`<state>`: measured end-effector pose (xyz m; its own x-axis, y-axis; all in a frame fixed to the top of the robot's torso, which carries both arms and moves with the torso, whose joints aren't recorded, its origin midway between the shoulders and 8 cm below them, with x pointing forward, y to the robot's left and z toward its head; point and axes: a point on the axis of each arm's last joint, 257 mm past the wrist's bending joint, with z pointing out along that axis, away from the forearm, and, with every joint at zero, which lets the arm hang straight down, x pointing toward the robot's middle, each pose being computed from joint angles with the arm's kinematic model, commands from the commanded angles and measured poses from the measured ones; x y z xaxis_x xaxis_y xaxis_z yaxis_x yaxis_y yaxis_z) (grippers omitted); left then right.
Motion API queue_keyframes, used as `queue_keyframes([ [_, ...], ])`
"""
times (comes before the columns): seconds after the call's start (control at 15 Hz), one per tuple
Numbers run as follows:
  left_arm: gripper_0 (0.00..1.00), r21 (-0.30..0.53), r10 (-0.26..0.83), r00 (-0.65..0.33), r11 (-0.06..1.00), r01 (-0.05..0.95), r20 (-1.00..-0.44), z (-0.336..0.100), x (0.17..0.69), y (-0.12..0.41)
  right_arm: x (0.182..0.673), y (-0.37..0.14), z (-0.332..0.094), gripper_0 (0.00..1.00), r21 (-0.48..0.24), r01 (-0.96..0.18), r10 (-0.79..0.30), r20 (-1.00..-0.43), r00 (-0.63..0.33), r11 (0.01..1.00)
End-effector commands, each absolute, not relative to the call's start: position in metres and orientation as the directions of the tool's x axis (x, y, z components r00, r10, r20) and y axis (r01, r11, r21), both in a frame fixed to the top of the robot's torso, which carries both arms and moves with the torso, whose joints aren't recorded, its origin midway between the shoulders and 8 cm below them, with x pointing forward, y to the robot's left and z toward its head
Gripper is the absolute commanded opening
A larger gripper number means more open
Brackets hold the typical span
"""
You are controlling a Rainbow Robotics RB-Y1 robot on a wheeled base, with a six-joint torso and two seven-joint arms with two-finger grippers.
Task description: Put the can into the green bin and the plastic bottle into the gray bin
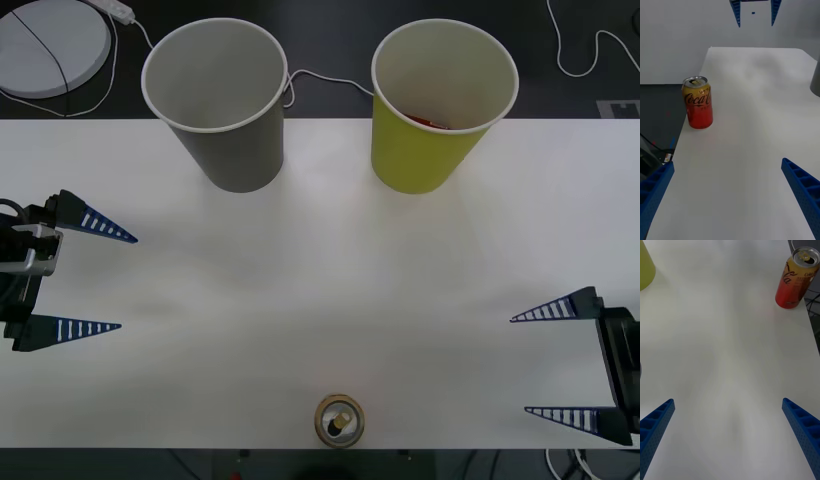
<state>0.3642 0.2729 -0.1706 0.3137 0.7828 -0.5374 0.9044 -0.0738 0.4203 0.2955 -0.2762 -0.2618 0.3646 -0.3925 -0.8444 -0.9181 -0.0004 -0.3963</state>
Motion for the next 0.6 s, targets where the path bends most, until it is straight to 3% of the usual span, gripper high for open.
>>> queue_keyframes([
  [0.07, 1.0, 0.42, 0.783, 0.314, -0.074, 0.904, -0.538, -0.171, 0.364, 0.273, 0.299, -0.268, -0.279, 1.0, -0.415, -0.91, -0.365, -0.848, 0.385, 0.005],
  [0.6, 1.0, 0.42, 0.783, 0.314, -0.074, 0.904, -0.538, -0.171, 0.364, 0.273, 0.293, -0.24, -0.316, 1.0, -0.42, -0.907, -0.273, -0.872, 0.406, -0.008],
])
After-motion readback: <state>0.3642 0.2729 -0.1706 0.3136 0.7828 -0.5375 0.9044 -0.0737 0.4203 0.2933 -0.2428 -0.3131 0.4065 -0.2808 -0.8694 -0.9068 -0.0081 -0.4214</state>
